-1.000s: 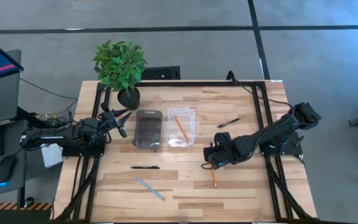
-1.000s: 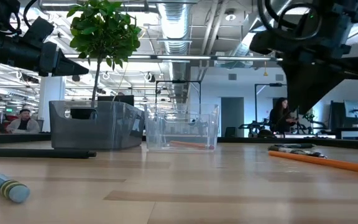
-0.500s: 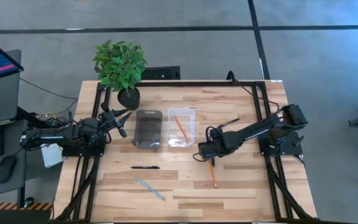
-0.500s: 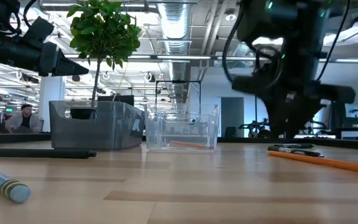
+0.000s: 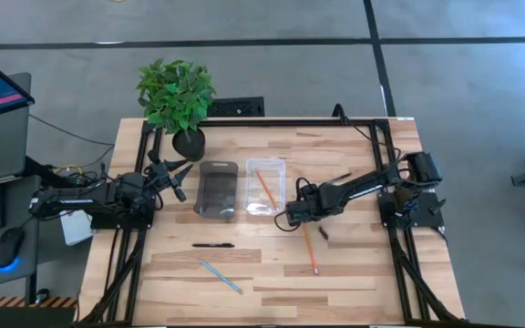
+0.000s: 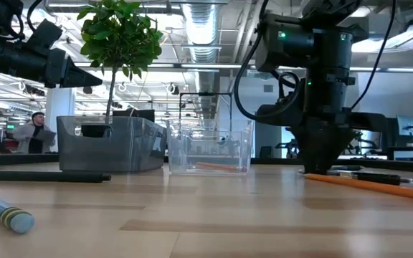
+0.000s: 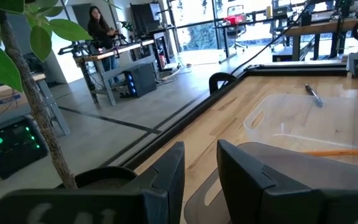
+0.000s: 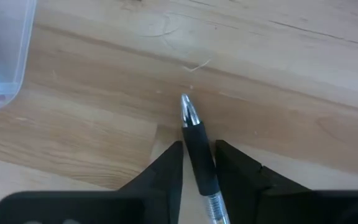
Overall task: Sort pens & pencils
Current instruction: Put the bottom right black pen into the black bin
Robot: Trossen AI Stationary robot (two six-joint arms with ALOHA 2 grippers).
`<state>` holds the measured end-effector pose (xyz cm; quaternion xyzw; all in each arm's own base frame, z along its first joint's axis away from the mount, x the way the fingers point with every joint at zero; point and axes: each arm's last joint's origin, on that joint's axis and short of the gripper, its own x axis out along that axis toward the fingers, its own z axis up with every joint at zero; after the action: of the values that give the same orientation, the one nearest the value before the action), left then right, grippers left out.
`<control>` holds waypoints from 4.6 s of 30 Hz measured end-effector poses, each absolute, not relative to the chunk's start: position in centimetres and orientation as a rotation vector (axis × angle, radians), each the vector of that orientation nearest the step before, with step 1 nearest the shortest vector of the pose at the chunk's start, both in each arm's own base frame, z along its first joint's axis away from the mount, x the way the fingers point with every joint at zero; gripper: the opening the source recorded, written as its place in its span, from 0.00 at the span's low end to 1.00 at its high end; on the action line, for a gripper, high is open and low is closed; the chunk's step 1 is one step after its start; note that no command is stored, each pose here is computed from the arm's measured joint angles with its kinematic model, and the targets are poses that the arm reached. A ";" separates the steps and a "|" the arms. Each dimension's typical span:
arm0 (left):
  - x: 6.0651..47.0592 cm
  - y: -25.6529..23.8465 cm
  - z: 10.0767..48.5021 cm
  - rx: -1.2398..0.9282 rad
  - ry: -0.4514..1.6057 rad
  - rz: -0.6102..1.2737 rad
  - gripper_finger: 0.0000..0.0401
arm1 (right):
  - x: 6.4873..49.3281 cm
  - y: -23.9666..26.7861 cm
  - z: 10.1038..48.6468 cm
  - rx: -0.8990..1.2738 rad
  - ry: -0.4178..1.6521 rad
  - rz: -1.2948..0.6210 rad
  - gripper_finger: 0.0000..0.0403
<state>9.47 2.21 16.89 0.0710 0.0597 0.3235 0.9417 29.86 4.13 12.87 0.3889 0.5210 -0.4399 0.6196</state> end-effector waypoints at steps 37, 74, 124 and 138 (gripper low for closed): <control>9.5 2.2 16.9 0.145 0.121 0.660 0.21 | 29.7 4.1 12.9 0.842 1.243 -0.955 0.15; 9.5 2.2 16.9 0.118 0.112 0.661 0.21 | 29.8 3.7 12.9 0.829 1.246 -0.946 0.15; 9.5 2.2 16.9 0.100 0.106 0.662 0.21 | 42.1 -0.3 30.6 0.439 0.521 -0.400 0.15; 8.9 1.9 18.3 0.037 0.184 0.549 0.21 | 48.9 -3.1 23.6 0.443 0.488 -0.218 0.15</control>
<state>8.90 1.88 18.28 0.0182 0.0909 0.2709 0.9581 48.92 -3.09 23.55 0.2170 0.2390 -0.1069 0.9404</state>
